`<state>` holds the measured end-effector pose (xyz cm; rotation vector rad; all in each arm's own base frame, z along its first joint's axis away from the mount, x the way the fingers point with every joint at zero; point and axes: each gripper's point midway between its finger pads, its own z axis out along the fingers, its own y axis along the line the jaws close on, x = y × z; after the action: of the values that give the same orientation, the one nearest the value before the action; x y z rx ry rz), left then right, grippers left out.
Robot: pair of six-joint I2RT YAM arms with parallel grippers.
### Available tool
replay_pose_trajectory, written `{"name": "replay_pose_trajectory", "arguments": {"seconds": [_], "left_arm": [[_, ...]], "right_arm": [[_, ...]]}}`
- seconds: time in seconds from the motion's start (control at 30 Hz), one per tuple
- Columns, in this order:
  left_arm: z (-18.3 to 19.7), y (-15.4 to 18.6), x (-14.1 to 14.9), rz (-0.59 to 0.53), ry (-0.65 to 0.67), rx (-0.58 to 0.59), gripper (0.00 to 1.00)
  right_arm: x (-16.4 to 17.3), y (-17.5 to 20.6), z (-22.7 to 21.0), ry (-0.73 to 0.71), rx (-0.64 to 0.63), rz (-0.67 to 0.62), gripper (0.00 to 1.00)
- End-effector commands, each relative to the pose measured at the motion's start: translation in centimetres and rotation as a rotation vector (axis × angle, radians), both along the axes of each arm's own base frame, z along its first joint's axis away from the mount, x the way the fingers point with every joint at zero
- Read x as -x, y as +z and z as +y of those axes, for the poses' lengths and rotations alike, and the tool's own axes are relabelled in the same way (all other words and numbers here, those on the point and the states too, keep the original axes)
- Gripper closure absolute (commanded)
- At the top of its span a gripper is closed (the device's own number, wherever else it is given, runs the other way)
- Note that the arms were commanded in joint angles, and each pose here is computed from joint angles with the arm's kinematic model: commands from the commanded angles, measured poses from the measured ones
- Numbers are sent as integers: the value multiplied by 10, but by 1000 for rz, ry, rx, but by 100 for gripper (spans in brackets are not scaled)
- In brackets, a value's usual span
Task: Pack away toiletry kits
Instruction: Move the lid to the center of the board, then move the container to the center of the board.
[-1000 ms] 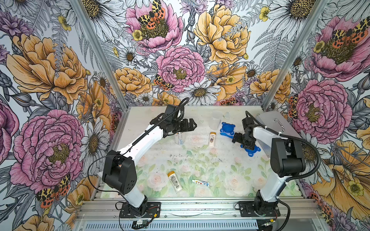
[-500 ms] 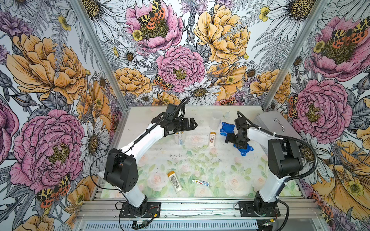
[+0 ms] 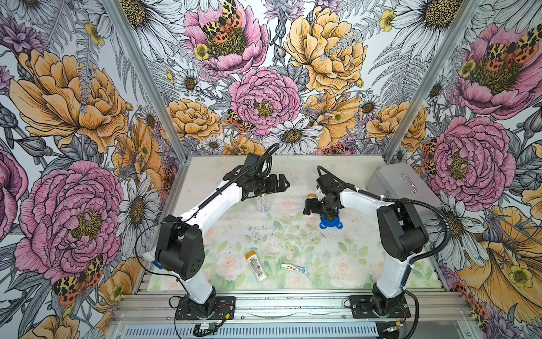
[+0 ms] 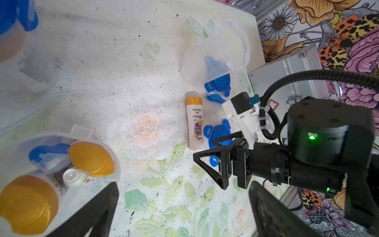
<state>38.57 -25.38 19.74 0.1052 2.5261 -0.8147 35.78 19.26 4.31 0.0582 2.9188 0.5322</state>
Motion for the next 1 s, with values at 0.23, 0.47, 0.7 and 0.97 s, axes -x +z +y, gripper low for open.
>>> {"name": "replay_pose_trajectory", "arguments": {"seconds": [0.23,0.47,0.7,0.97], "left_arm": [[80,28,1,64,158,-160,4],[123,14,6,141,251,-233,28],[126,-6,-14,156,224,-294,47],[111,-29,-38,174,155,-323,61]], "right_arm": [[7,41,10,109,-59,-94,5],[5,66,27,236,-72,-203,5],[4,71,36,234,-109,-229,5],[7,76,34,219,-119,-253,5]]}}
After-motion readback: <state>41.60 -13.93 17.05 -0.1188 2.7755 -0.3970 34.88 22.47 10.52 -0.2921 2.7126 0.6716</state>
